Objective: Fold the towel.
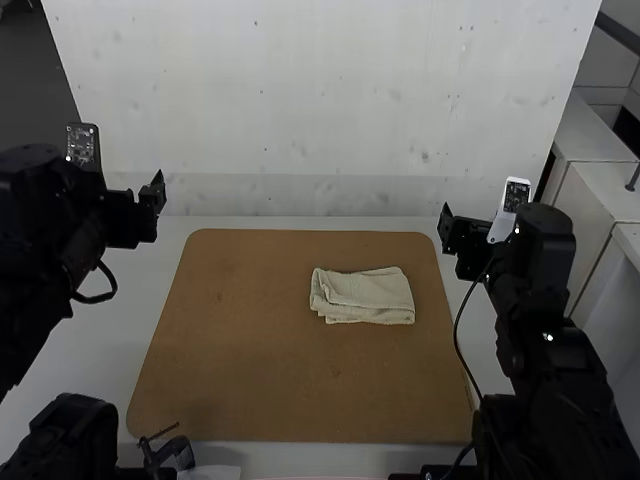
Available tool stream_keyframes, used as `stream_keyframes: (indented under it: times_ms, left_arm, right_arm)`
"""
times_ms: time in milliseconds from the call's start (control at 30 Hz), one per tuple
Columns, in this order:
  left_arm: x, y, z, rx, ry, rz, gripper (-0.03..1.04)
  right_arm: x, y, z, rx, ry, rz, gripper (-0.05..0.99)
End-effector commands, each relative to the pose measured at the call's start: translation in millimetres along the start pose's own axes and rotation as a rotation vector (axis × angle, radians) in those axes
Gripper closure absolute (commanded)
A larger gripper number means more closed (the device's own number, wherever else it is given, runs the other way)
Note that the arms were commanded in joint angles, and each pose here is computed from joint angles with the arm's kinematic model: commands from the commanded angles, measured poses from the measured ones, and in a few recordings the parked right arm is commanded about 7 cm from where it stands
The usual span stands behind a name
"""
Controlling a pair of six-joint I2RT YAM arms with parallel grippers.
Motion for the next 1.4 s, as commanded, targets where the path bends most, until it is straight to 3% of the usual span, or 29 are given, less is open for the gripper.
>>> stream_keyframes:
  times_ms: [0,200,400,533,633,767,867,967,1033,1200,1367]
  left_arm:
    - [-9,8.3,4,-0.015,-0.036,0.053,0.03]
    - [-27,22.7,8,-0.032,-0.099,0.140,0.04]
    - [-33,33.7,-8,0.004,-0.034,0.217,0.03]
    - [-35,40.7,-12,-0.006,-0.008,0.255,0.03]
    - [-33,41.3,-22,-0.039,0.023,0.266,0.03]
    - [-27,35.5,-30,-0.050,0.020,0.243,0.03]
    - [-21,23.4,-32,-0.051,-0.005,0.165,0.03]
    - [-7,11.1,-49,0.004,-0.022,0.123,0.03]
    - [0,3.4,-59,0.010,-0.027,0.092,0.04]
    - [7,-6.0,-80,-0.018,0.012,0.057,0.04]
    - [10,-14.4,-94,-0.011,0.037,0.027,0.04]
  right_arm:
    - [-4,4,2,-0.017,-0.030,0.043,-0.04]
    - [-12,7,3,-0.031,-0.076,0.077,-0.04]
    - [-20,9,1,-0.055,-0.115,0.097,-0.04]
    - [-21,10,2,-0.062,-0.133,0.102,-0.04]
    - [-23,10,3,-0.069,-0.148,0.108,-0.04]
    - [-22,7,-7,-0.085,-0.134,0.103,-0.04]
    - [-20,6,-11,-0.084,-0.129,0.102,-0.04]
    - [-19,5,-14,-0.082,-0.122,0.097,-0.04]
    - [-17,3,-19,-0.080,-0.112,0.093,-0.04]
    - [-17,2,-19,-0.073,-0.110,0.090,-0.04]
    - [-14,2,-28,-0.043,-0.077,0.096,-0.04]
Point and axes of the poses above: each hand's point on the last joint's axis, 136 mm out from that joint toward the fingers, its own x axis out along the fingers, its own y axis along the line the jaws close on, z = x × y, the point moved 5 cm from there along -x, back along the fingers, and after that the axes turned 11 degrees about x, right-handed, at the moved point
